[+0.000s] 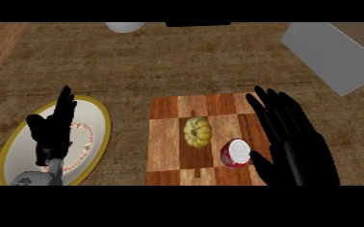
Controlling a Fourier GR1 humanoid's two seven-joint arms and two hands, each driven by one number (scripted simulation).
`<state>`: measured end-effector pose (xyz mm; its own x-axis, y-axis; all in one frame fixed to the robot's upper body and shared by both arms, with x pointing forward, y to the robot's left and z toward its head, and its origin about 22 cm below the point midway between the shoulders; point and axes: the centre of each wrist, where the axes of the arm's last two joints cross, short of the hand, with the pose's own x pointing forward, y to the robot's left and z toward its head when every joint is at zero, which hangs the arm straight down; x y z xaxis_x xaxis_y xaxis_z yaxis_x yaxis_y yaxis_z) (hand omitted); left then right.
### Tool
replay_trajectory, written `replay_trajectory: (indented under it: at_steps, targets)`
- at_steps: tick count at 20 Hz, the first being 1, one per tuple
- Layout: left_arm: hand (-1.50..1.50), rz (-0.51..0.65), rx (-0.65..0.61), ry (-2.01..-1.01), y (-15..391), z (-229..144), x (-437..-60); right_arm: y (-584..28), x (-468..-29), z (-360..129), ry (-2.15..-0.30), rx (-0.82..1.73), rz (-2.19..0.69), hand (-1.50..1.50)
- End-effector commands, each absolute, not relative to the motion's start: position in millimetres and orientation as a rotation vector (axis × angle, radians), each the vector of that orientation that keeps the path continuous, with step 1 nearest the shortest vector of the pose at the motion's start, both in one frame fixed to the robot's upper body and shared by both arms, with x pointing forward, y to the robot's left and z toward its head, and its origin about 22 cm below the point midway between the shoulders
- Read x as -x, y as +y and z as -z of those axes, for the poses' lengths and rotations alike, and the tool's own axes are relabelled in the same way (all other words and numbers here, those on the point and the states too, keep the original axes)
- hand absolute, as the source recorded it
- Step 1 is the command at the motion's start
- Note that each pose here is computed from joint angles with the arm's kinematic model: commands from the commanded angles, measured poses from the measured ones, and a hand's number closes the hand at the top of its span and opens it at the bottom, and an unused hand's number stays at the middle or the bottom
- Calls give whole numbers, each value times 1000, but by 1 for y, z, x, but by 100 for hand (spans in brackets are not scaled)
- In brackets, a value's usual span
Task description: Pick the squash from the cutting board and place it in the cardboard box
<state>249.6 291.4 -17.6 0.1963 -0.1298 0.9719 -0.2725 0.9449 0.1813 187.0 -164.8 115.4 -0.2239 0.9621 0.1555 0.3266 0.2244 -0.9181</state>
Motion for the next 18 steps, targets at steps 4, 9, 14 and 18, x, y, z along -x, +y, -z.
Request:
replay_trajectory:
  at_steps: [4,9,14,18]
  targets:
    - [0,-62,-333,-1373,298,16,-255,-105,-147,-141,-1417,1288,-1105,-150]
    - [0,-50,-301,-1389,277,20,-255,-38,-143,-138,-1265,1328,-1135,-150]
    - [0,-58,-319,-1383,284,36,-256,-36,-149,-131,-1113,1352,-1147,-150]
    - [0,-47,-306,-1396,280,20,-259,-32,-165,-112,-983,1368,-1177,-150]
